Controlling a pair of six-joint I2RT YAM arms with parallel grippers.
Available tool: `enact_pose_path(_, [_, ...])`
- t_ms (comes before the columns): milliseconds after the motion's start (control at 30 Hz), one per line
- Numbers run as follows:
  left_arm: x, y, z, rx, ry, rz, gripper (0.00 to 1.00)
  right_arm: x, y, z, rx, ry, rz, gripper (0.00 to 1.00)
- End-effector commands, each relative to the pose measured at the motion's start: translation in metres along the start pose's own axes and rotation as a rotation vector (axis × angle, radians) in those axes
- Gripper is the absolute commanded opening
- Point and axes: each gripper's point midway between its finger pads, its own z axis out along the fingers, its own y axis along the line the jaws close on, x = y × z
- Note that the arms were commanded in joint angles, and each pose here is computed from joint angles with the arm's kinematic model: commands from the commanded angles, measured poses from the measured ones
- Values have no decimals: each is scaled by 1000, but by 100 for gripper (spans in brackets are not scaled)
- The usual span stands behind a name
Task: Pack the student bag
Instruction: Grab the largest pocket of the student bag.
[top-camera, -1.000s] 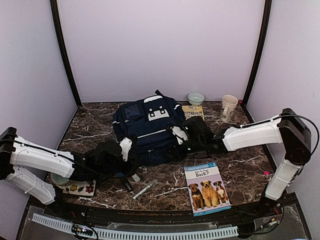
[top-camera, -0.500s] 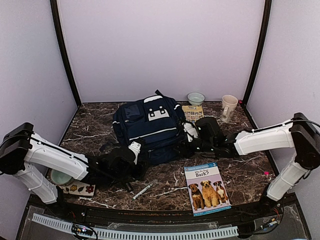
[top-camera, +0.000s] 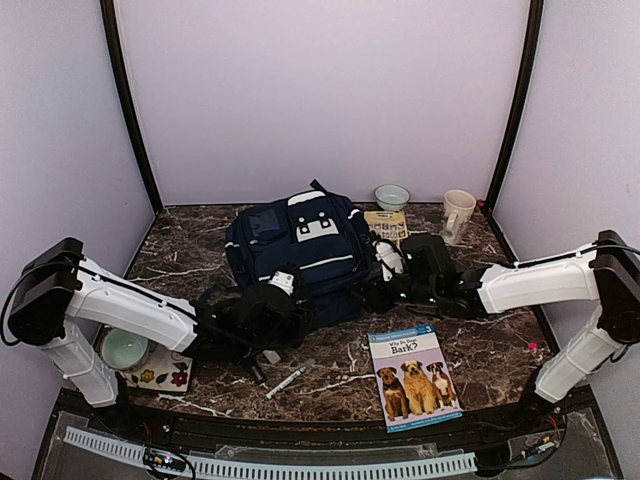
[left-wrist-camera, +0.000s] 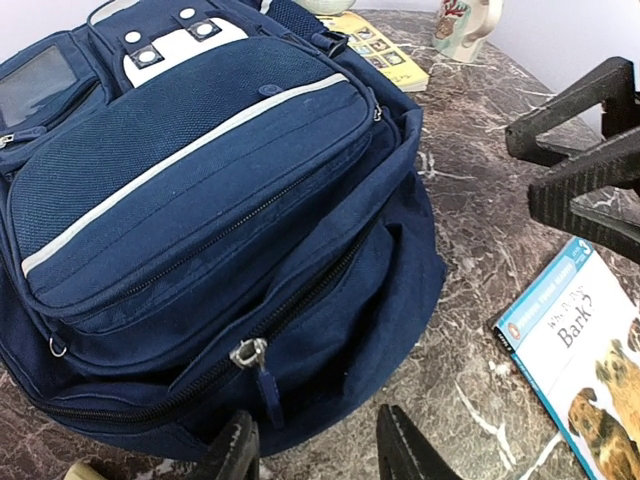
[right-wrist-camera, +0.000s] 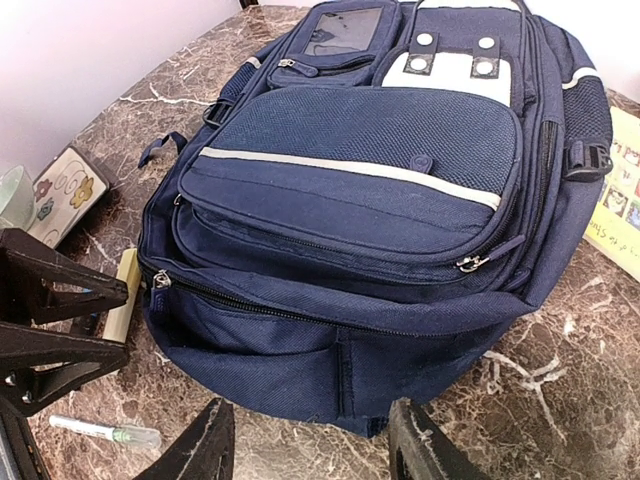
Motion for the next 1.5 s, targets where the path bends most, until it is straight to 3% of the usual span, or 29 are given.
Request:
enact_pose_path(0, [-3,5,6,-80,8,-6,40,-12,0,-5,-6,-51,7,53])
enact_pose_path(467, [18,7,33,-151,54,10,31,-10,-5,-6,20,-51,-10,53])
enact_pose_path(800, [20,16,42,-166,43,9,0,-9,-13,-7,66,-48,-38,53])
enact_pose_path(1133, [13,11,32,-104,22,4,0,-13,-10,-9,52,-81,-90,52])
enact_pose_path(1467, [6,3,20,-9,38,20,0,-20,2,-16,-11,-183,-272,53])
